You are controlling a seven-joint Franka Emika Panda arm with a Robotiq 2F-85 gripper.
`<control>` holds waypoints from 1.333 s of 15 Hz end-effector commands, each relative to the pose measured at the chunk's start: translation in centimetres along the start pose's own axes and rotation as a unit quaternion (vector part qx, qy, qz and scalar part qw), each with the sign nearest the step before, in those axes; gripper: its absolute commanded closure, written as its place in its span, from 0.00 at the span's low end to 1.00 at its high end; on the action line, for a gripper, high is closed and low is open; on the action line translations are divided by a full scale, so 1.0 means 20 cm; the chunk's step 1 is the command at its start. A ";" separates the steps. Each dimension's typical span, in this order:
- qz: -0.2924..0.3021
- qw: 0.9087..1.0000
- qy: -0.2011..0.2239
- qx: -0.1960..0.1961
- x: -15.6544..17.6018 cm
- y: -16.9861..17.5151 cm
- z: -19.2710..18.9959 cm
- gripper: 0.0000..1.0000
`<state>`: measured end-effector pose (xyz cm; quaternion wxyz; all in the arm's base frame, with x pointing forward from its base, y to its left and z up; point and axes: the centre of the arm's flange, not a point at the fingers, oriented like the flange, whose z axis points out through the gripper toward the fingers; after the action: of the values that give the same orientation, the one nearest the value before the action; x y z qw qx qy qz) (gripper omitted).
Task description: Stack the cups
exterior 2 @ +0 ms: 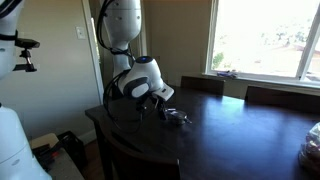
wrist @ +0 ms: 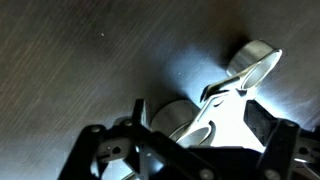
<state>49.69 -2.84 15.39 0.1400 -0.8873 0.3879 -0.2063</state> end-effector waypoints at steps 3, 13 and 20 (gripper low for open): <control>-0.022 1.000 -0.012 0.017 -0.20 0.33 -0.15 0.00; -0.048 0.999 -0.021 0.013 0.00 0.19 -0.12 0.00; -0.087 0.996 -0.021 0.013 0.06 -0.07 -0.14 0.00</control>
<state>47.81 -4.54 16.65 0.1537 -0.9106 0.3226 -0.2078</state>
